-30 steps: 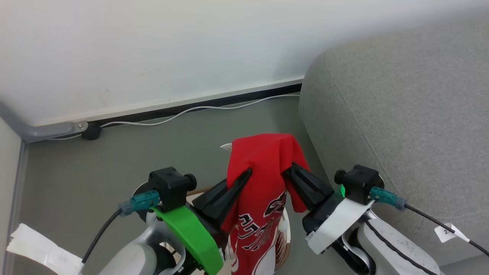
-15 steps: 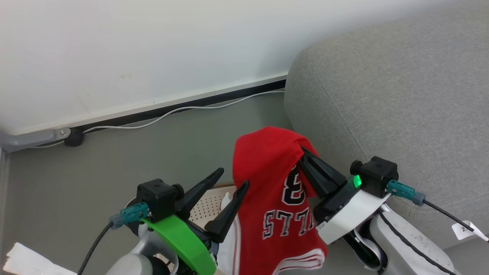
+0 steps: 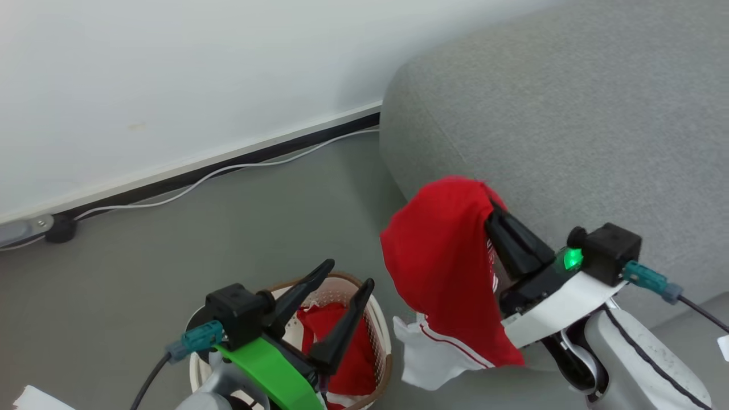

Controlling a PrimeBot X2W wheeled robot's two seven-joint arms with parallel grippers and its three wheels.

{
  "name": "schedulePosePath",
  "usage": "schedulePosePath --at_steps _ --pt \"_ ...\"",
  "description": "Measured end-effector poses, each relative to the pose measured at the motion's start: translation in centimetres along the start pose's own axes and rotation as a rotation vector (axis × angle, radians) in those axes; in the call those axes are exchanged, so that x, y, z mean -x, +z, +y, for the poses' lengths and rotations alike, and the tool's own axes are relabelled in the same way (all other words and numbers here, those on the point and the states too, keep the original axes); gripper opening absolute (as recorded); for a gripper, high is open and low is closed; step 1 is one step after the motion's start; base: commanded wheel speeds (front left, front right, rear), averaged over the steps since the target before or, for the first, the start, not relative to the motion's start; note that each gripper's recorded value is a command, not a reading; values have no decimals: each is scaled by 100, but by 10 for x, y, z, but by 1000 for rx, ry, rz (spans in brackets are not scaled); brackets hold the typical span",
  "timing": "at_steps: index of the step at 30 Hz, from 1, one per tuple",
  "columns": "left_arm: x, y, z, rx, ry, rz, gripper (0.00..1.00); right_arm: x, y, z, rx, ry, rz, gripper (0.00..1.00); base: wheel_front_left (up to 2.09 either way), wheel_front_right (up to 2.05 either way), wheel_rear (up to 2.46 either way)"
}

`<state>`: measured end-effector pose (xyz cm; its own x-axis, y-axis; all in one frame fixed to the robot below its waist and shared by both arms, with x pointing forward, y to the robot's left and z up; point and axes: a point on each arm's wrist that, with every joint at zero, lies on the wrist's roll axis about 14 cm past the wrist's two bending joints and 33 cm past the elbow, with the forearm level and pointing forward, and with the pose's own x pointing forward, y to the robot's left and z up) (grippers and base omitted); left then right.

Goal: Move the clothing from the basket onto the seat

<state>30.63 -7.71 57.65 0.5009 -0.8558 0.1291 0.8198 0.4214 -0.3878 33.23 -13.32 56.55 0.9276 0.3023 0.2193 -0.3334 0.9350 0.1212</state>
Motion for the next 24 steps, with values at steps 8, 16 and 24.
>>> schedulePosePath --at_steps 8,16,24 --pt "-18 -7 -33 43 -138 8 100 4 32 -57 25 -173 -81 0 0 0 0" --pt "-37 -16 -42 78 -233 36 100 -4 59 -146 44 -405 -145 0 0 0 0" --pt "-41 -35 -18 133 -205 98 100 -21 85 -232 -2 -637 -239 0 0 0 0"
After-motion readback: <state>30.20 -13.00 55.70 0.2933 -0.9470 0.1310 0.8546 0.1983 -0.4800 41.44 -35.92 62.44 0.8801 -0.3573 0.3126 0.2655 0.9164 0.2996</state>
